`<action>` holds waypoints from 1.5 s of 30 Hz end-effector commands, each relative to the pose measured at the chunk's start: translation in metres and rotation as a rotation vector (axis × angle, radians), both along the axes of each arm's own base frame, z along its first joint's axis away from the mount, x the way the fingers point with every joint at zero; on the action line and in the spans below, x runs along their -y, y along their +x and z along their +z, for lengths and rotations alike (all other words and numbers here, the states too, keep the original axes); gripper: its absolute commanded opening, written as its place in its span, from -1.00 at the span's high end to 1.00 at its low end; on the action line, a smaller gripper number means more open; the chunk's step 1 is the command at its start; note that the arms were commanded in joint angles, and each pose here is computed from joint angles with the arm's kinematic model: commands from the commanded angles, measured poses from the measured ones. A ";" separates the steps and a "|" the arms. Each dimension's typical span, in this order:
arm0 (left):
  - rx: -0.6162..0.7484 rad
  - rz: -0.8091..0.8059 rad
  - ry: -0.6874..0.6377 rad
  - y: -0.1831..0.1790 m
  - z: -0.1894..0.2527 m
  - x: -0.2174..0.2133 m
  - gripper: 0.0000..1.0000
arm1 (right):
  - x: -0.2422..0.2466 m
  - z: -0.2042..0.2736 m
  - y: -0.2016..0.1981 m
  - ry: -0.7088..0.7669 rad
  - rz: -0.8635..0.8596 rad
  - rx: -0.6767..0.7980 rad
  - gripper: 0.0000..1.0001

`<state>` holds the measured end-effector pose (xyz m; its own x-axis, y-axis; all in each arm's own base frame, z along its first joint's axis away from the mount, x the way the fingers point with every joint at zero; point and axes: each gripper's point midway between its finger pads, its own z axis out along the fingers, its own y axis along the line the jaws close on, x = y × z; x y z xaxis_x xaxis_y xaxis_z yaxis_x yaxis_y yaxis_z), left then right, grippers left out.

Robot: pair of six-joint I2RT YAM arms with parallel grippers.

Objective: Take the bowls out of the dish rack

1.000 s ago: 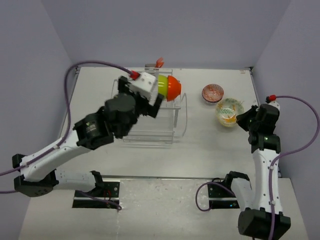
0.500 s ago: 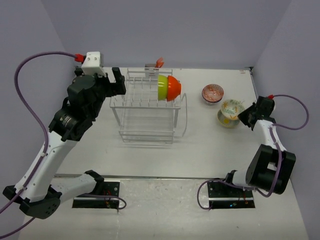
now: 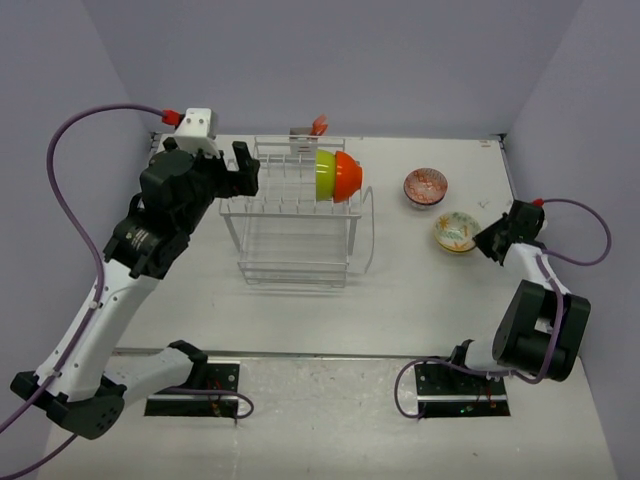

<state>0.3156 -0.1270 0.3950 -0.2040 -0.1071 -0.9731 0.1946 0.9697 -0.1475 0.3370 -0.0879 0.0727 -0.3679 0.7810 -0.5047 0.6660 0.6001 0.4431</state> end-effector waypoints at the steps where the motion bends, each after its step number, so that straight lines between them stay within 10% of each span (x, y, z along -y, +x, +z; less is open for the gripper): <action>1: 0.050 -0.040 -0.034 -0.001 0.012 0.005 -1.00 | 0.005 0.013 0.015 -0.015 -0.006 0.073 0.61; 6: 0.068 -0.060 -0.037 -0.005 0.018 0.006 -1.00 | 0.000 0.016 0.015 0.007 0.009 0.084 0.45; 13: 0.019 -0.112 -0.090 0.005 0.012 0.023 -1.00 | 0.000 0.063 -0.003 -0.048 -0.027 0.185 -0.39; 22: -0.019 -0.509 -0.354 0.004 0.019 0.080 -1.00 | -0.037 0.182 -0.032 -0.098 0.119 0.486 -0.98; 31: -0.151 -0.810 -0.640 0.015 -0.010 0.130 -1.00 | -0.149 0.225 -0.088 0.162 0.647 0.677 -0.98; 45: -0.276 -0.880 -0.761 0.029 -0.045 0.154 -0.37 | -0.172 0.241 -0.118 0.157 0.750 0.767 -0.95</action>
